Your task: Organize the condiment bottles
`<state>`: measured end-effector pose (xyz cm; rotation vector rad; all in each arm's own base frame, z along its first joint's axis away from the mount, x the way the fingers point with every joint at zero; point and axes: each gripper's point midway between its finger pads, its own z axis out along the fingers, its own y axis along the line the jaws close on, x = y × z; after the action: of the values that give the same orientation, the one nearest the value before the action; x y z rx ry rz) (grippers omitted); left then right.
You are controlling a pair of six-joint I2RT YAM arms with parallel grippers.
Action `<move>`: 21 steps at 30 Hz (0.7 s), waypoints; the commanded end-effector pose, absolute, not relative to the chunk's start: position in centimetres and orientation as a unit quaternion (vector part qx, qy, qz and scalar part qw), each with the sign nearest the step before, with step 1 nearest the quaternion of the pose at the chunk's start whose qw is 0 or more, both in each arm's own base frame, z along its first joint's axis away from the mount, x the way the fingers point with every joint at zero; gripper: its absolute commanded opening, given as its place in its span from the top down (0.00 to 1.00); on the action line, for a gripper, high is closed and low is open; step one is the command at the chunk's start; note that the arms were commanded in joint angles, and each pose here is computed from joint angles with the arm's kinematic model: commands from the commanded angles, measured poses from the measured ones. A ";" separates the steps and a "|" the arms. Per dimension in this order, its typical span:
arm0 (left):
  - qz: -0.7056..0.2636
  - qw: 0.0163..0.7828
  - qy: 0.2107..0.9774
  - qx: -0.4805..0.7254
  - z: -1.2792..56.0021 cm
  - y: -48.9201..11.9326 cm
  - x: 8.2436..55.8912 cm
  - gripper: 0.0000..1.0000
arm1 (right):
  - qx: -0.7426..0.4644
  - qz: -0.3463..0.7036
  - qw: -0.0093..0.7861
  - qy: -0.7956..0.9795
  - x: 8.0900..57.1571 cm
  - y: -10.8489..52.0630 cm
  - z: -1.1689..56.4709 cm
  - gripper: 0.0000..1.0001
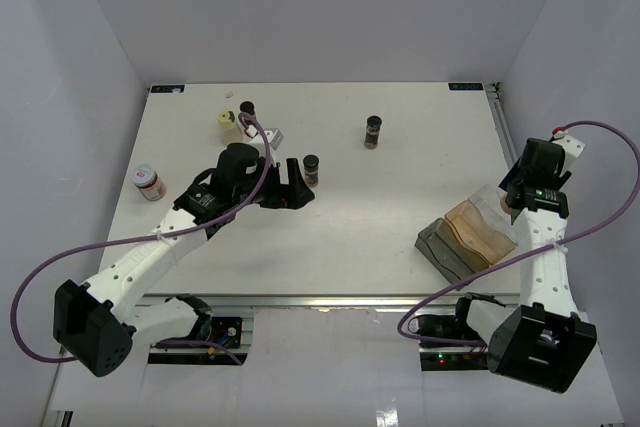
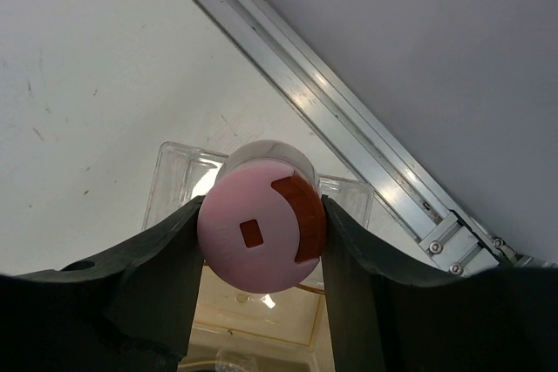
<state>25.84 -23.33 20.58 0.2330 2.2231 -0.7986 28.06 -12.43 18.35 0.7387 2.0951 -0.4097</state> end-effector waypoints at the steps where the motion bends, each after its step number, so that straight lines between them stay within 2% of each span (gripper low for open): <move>1: -0.328 0.376 0.862 0.085 22.0 -23.8 25.9 0.02 | 0.335 -0.180 0.466 0.799 28.7 -14.2 20.1 0.92; 21: -0.333 0.367 0.865 0.077 21.8 -24.0 25.7 0.02 | 0.371 -0.177 0.452 0.792 26.2 -13.8 17.7 0.92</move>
<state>26.05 -23.93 19.82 0.1991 2.2734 -0.8189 26.40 -13.42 16.72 0.8769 2.0282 -0.4391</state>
